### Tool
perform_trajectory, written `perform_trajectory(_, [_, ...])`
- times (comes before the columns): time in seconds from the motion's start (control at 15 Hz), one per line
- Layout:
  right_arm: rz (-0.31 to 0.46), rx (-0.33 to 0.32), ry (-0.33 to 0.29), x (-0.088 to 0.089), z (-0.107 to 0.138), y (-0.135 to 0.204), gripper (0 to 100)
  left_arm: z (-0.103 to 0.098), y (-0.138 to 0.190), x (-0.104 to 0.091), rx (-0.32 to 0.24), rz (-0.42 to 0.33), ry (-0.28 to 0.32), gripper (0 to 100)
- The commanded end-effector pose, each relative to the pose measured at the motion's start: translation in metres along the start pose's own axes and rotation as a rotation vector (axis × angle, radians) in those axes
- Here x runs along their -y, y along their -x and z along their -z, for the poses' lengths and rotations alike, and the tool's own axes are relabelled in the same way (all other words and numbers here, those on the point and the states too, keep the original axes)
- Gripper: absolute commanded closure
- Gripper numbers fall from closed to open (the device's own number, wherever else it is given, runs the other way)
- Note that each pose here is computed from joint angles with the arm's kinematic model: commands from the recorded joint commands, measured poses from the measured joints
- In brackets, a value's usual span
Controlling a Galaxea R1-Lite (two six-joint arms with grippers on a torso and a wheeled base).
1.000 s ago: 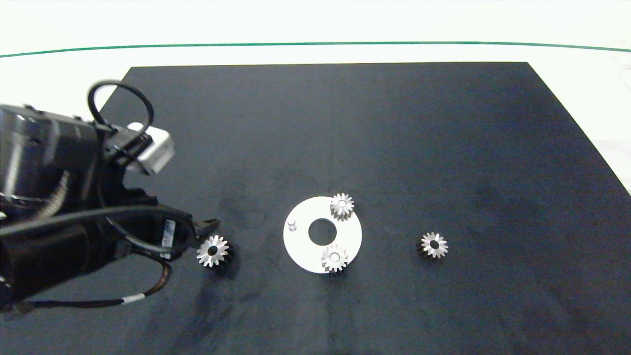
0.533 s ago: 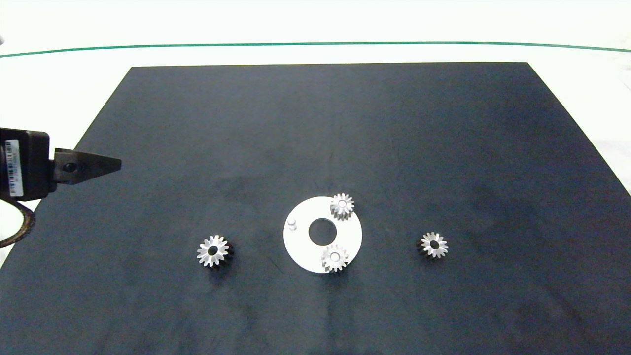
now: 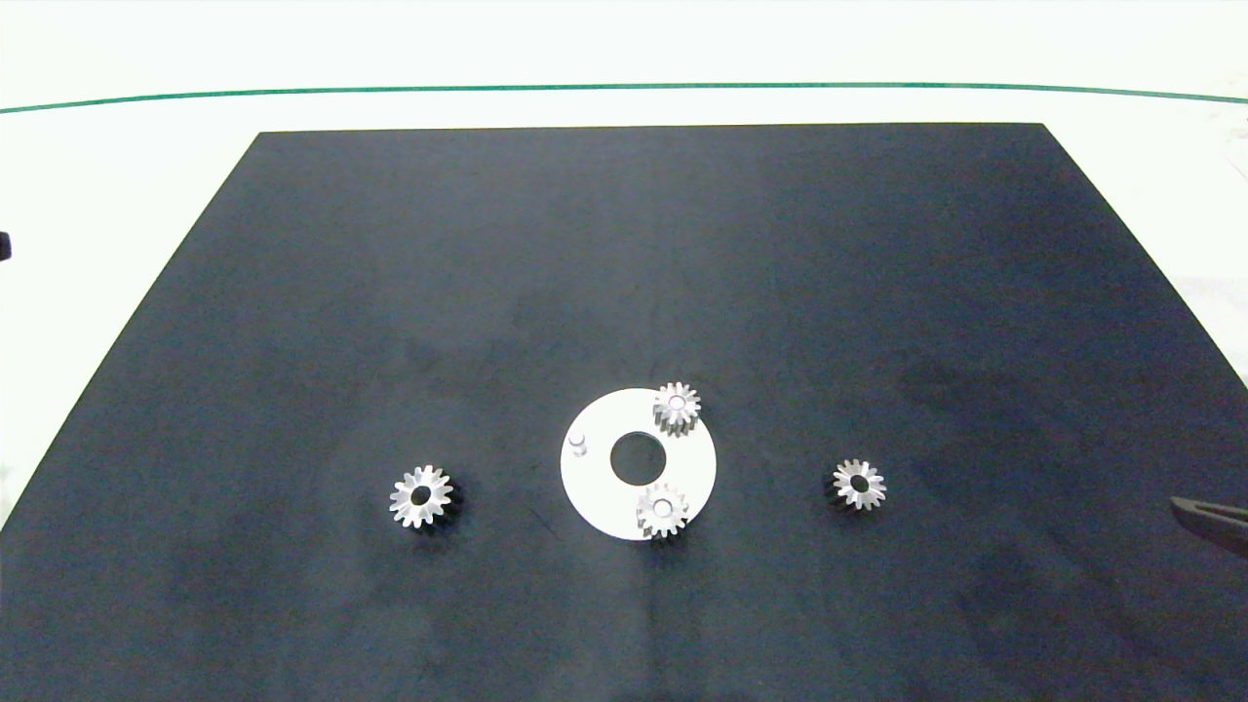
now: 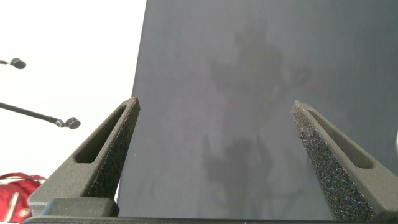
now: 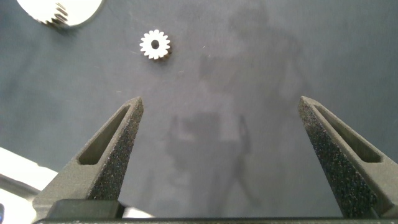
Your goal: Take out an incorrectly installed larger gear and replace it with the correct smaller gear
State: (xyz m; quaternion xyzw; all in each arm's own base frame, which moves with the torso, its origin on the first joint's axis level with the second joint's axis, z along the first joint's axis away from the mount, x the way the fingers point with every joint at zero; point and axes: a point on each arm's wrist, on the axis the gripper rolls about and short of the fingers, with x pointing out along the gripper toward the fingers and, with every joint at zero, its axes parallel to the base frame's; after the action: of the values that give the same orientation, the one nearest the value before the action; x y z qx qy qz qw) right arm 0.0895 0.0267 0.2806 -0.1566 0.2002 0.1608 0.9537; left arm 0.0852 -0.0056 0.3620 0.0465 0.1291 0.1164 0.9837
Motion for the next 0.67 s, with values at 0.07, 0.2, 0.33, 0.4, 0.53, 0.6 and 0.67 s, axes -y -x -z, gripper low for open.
perform_trajectory(0.07, [-0.051, -0.1, 0.128, -0.011, -0.026, -0.047, 0, -0.004, 0.01, -0.005, 0.034, -0.009, 0.032, 0])
perform_trajectory(0.2, [-0.116, -0.116, 0.18, -0.026, -0.04, -0.061, 0, -0.003, 0.009, -0.001, 0.023, 0.034, 0.021, 0])
perform_trajectory(0.33, [-0.177, -0.139, 0.216, -0.039, -0.048, -0.07, 0, -0.001, 0.011, 0.007, 0.01, 0.138, 0.029, 0])
perform_trajectory(0.4, [-0.191, -0.149, 0.228, -0.043, -0.049, -0.074, 0, 0.001, 0.014, 0.009, -0.006, 0.171, 0.015, 0])
perform_trajectory(0.53, [-0.208, -0.191, 0.243, -0.047, -0.044, -0.08, 0, 0.002, 0.016, 0.008, -0.008, 0.182, 0.013, 0])
perform_trajectory(0.6, [-0.217, -0.218, 0.25, -0.05, -0.041, -0.085, 0, 0.002, 0.017, 0.008, -0.008, 0.184, 0.013, 0])
perform_trajectory(0.67, [-0.223, -0.243, 0.253, -0.052, -0.039, -0.092, 0, 0.002, 0.017, 0.008, -0.008, 0.184, 0.013, 0])
